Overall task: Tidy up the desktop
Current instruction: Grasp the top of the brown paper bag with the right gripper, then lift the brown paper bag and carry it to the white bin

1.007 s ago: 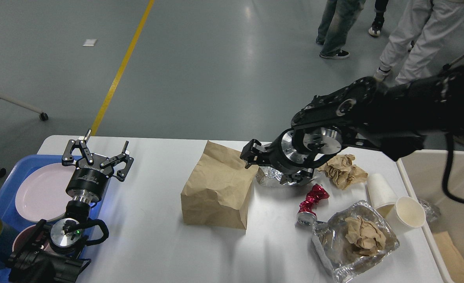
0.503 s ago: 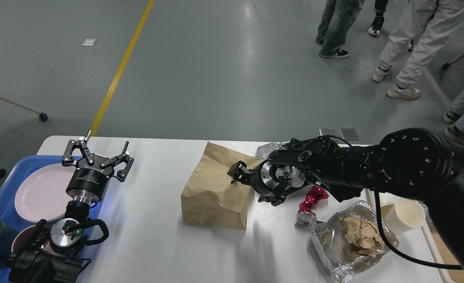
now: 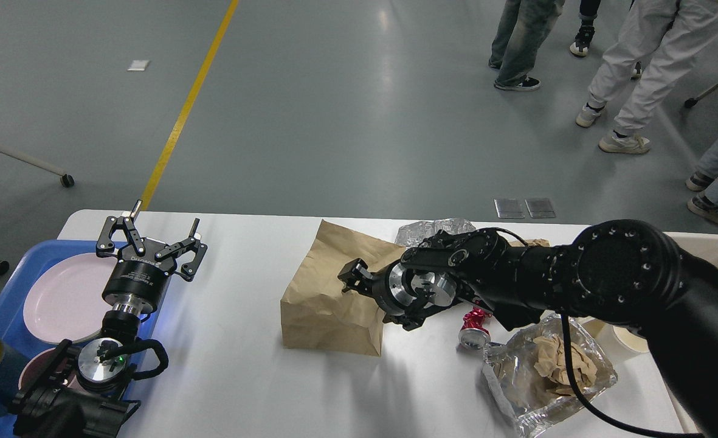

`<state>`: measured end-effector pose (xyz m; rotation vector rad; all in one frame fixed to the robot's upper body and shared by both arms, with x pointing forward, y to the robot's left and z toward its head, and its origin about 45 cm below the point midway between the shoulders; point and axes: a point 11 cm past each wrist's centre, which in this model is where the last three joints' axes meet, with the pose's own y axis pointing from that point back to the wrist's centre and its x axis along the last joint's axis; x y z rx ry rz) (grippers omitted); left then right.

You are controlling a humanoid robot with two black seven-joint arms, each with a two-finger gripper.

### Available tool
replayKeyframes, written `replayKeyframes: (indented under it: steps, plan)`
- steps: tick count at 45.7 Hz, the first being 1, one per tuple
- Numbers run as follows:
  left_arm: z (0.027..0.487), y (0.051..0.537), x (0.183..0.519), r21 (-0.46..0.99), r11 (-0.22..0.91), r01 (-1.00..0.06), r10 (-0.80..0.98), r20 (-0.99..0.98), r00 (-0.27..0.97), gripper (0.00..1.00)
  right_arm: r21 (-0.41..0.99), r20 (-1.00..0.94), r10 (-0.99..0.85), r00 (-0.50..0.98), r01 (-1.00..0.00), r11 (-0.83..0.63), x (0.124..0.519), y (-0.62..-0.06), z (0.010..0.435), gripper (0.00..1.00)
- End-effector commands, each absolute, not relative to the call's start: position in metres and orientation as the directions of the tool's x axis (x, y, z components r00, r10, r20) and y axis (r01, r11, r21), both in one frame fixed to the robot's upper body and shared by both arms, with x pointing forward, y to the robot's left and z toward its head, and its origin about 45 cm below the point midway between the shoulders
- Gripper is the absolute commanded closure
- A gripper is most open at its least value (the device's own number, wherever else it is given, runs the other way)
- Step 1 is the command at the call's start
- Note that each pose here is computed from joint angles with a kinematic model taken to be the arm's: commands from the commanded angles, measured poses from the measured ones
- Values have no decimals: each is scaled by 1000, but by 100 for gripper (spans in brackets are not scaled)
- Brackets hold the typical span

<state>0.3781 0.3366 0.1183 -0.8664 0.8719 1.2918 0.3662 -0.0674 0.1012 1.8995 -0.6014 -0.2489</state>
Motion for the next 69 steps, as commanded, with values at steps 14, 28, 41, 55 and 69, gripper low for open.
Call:
replayKeyframes:
  steps: [14, 28, 41, 55, 69]
  plan:
    - [118, 336, 378, -45, 78, -996, 420, -904, 74, 3, 932, 139, -430, 892, -265, -248, 345, -80, 71, 59]
    - [118, 336, 378, -45, 78, -996, 420, -904, 74, 3, 936, 123, -435, 892, -250, -248, 337, -78, 64, 100]
    - [118, 336, 378, -45, 78, -996, 420, -904, 74, 3, 936, 117, -424, 898, -242, -254, 335, -74, 67, 100]
    - [118, 336, 378, -47, 79, -996, 420, -904, 76, 3, 955, 97, -382, 919, -194, -225, 335, -88, 101, 100]
    - [118, 336, 378, -47, 79, -996, 420, -904, 76, 3, 968, 173, -282, 944, -216, -126, 343, -105, 187, 100]
